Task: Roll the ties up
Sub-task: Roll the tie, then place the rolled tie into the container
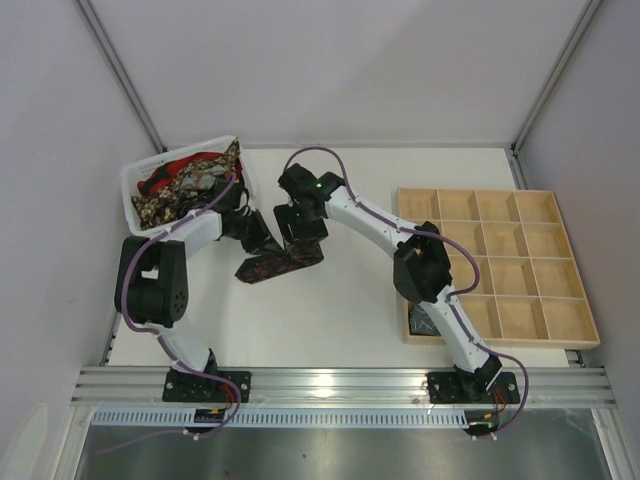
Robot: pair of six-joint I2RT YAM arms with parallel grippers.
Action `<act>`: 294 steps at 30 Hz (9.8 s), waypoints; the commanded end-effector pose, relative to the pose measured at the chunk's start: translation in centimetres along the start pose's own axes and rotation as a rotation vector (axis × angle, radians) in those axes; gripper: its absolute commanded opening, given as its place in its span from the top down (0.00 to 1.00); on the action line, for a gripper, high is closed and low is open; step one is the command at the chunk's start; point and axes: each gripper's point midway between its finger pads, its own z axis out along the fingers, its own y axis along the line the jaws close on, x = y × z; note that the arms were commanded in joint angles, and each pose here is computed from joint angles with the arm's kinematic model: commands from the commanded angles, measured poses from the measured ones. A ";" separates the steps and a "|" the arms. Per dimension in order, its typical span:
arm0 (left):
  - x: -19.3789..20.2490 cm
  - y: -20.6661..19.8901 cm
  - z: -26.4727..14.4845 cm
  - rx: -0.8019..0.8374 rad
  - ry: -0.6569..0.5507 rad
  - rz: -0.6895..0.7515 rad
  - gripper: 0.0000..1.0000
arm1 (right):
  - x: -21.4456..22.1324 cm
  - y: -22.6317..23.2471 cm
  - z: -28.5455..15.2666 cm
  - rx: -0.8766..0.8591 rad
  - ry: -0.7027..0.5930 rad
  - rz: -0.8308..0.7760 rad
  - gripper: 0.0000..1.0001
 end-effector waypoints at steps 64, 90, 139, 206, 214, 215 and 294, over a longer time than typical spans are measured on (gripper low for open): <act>0.7 -1.2 2.7 0.134 0.106 0.035 0.87 | -0.5 -2.2 3.0 -0.855 0.035 0.302 0.36; 1.3 -1.0 2.4 0.141 0.110 0.034 0.87 | 0.5 -2.1 1.8 -0.670 0.123 0.311 1.00; 4.8 -3.0 6.5 0.085 0.171 0.066 0.90 | 5.0 -1.6 0.0 0.103 0.169 -0.023 0.92; -5.4 -2.8 4.9 -0.258 0.063 0.375 0.81 | 7.3 -2.2 0.6 0.082 -0.124 0.882 0.91; -3.9 -0.4 5.7 -0.350 0.154 0.407 0.82 | 5.8 -1.1 2.8 0.183 -0.224 0.933 0.91; -3.6 -0.3 5.7 -0.346 0.166 0.406 0.82 | 5.8 -0.7 2.9 0.181 -0.226 0.933 0.91; 4.0 -1.7 -0.2 0.031 0.055 0.125 0.75 | -0.2 -0.1 -1.0 -0.885 0.020 -0.030 0.07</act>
